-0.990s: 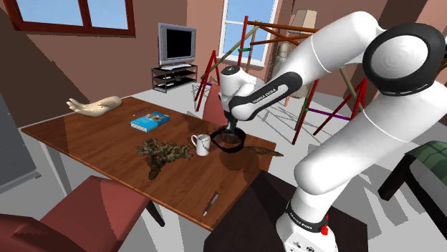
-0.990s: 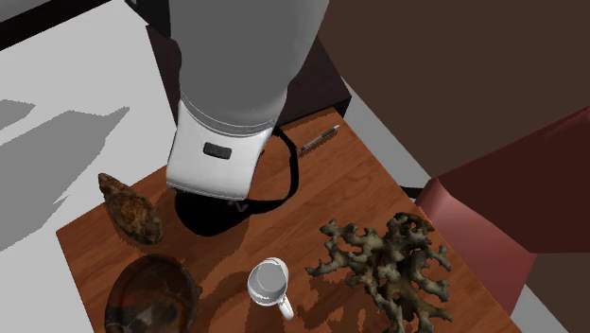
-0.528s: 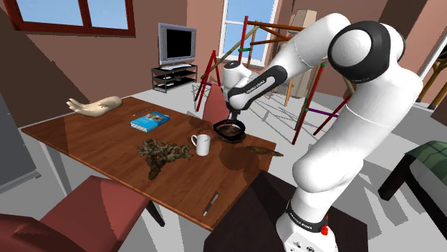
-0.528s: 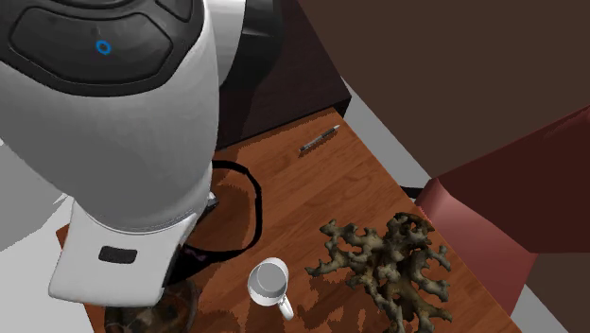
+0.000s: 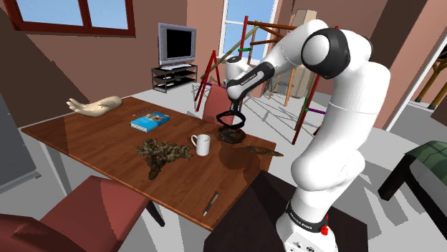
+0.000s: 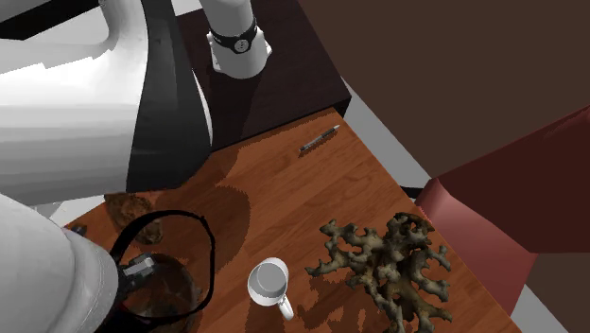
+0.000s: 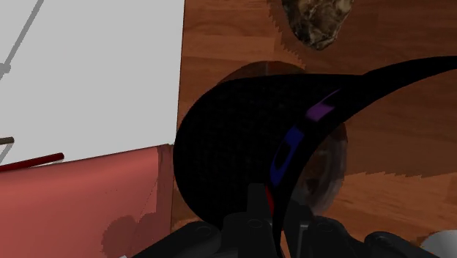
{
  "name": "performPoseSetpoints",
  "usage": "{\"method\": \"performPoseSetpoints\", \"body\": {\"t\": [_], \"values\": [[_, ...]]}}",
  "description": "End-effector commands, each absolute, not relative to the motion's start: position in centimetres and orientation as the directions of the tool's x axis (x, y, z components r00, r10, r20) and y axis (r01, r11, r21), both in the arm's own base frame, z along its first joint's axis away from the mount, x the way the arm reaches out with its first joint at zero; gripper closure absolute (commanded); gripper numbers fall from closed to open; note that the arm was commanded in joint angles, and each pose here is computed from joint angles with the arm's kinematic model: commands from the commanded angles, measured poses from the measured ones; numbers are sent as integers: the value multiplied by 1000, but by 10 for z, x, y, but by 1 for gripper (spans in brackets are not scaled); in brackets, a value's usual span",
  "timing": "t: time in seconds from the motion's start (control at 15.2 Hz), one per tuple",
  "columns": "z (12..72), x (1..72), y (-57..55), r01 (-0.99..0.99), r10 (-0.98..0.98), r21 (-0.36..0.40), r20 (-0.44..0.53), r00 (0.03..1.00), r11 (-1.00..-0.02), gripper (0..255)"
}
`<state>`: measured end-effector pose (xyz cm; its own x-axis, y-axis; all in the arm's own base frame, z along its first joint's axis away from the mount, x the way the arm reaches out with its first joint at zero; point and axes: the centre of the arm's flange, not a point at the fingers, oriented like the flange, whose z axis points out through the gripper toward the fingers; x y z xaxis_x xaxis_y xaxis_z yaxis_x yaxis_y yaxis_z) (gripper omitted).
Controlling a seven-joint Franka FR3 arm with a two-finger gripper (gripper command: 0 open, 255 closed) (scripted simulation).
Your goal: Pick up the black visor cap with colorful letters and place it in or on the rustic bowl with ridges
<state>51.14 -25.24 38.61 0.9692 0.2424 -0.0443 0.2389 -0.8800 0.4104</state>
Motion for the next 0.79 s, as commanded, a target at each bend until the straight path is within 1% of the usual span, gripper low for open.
{"method": "performPoseSetpoints", "body": {"t": [0.0,0.4,0.73], "values": [[388,523,-276,239,243,411,-44,969,-880,255],[395,566,-351,239,243,411,-44,969,-880,255],[369,566,-351,239,243,411,-44,969,-880,255]]}}
